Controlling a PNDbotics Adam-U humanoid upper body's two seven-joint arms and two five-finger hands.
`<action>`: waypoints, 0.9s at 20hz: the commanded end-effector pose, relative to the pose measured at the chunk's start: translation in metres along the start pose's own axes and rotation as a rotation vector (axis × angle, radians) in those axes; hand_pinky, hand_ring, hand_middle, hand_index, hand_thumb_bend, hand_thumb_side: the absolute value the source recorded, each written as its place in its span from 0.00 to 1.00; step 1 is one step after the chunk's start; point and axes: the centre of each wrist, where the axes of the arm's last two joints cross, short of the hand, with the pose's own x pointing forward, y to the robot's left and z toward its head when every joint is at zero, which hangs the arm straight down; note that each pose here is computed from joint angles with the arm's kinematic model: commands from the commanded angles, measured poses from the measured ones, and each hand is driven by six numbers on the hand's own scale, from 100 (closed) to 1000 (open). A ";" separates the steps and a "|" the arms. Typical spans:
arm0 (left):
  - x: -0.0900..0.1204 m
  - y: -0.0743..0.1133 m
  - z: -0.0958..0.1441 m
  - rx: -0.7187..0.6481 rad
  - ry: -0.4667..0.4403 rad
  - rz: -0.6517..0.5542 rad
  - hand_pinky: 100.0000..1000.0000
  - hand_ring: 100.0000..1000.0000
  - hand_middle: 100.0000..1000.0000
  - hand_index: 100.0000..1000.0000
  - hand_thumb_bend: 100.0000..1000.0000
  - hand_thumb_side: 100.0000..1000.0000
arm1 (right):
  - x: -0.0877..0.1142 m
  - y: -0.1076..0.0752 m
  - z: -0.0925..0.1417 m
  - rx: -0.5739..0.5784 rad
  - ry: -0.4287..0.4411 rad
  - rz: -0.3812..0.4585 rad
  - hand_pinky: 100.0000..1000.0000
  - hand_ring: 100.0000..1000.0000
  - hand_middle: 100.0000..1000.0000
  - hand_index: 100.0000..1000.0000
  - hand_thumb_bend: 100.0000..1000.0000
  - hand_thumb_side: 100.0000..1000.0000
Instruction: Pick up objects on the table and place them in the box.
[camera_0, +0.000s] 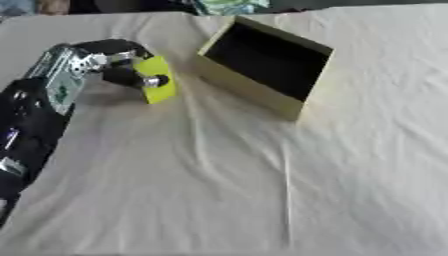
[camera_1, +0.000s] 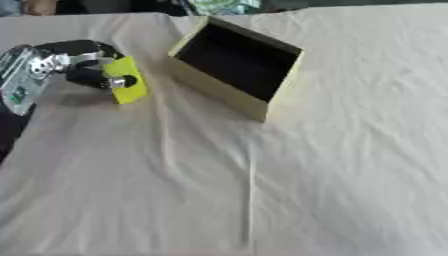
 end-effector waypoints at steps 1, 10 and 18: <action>-0.003 0.013 0.006 0.093 0.020 -0.027 1.00 0.85 0.58 0.75 0.00 0.76 | 0.007 -0.004 -0.004 -0.004 -0.026 0.003 0.76 0.64 0.60 0.87 0.00 0.71; 0.004 0.038 0.020 0.246 0.027 -0.165 0.90 0.67 0.43 0.60 0.00 0.48 | 0.006 -0.004 -0.004 -0.004 -0.024 0.005 0.76 0.64 0.60 0.86 0.00 0.70; 0.025 0.076 0.031 0.535 0.031 -0.142 0.78 0.55 0.38 0.56 0.00 0.44 | 0.010 -0.003 -0.009 -0.016 -0.052 -0.008 0.76 0.64 0.60 0.86 0.00 0.71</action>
